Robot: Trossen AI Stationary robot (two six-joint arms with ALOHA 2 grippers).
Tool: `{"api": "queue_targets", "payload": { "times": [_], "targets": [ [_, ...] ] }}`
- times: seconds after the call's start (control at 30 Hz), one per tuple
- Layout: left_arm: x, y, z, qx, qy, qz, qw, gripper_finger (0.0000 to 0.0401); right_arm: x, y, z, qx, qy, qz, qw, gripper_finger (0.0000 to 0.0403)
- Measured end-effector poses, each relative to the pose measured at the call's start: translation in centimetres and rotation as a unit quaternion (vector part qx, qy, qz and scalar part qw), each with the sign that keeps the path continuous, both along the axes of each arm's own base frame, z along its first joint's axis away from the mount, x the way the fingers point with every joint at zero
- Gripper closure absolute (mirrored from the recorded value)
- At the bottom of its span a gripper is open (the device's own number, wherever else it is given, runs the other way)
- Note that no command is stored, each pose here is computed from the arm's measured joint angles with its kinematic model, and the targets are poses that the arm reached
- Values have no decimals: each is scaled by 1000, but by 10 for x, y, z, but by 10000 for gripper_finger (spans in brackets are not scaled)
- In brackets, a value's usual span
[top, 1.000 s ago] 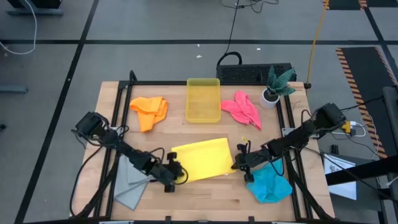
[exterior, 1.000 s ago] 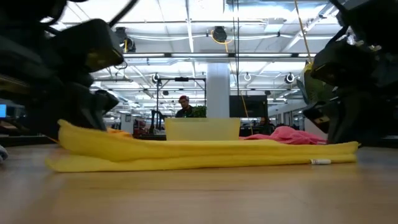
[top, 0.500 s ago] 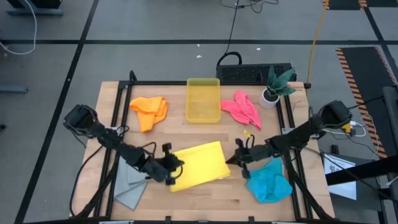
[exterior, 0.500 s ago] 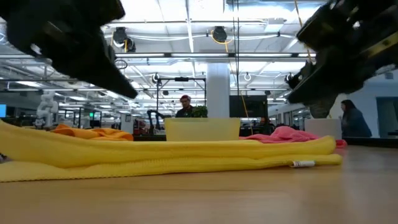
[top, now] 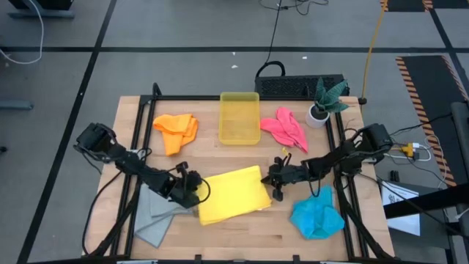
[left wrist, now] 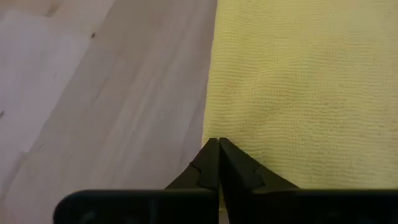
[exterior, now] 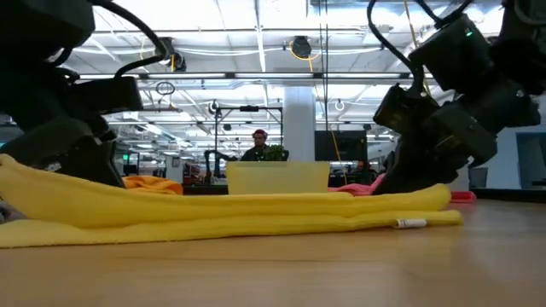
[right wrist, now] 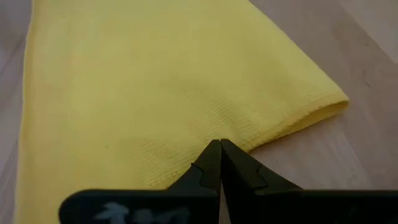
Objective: Fold microfiber towels
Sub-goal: Fold the yellow microfiber towel
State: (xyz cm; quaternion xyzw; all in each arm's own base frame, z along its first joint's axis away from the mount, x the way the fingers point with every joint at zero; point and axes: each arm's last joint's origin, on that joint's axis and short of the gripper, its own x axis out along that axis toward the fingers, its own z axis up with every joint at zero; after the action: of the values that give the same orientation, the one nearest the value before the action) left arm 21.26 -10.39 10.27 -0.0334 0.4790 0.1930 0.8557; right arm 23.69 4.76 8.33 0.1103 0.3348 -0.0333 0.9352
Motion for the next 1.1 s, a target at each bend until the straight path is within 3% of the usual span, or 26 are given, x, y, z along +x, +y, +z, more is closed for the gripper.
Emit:
{"api": "queue_targets", "payload": {
  "times": [0.13, 0.23, 0.4, 0.5, 0.67, 0.83, 0.93, 1.1],
  "targets": [
    [-1, -8, 6, 6, -9, -9, 1000, 391, -8, -9, 12, -70, 15, -47, 996, 403],
    [0, -16, 14, -11, -12, -24, 1000, 386, -12, -13, 33, -100, -16, -92, 991, 403],
    [10, -25, 27, -7, -52, -30, 998, 398, -14, 3, 50, -35, -66, -20, 997, 403],
    [17, -24, 30, -3, -79, -33, 996, 391, -11, 18, 46, 4, -78, 19, 997, 403],
    [21, -17, 30, -4, -70, -40, 997, 383, -3, 32, 20, 21, -32, 29, 999, 403],
    [18, -15, 23, -43, -50, -45, 997, 397, 2, 30, 7, 29, 46, 40, 998, 403],
    [14, -21, 20, -69, -67, -46, 994, 393, -2, 19, 13, 0, 75, 42, 996, 403],
    [21, -37, 29, -100, -141, -87, 981, 382, -7, -2, 41, -121, 31, -15, 992, 403]
  ]
}}
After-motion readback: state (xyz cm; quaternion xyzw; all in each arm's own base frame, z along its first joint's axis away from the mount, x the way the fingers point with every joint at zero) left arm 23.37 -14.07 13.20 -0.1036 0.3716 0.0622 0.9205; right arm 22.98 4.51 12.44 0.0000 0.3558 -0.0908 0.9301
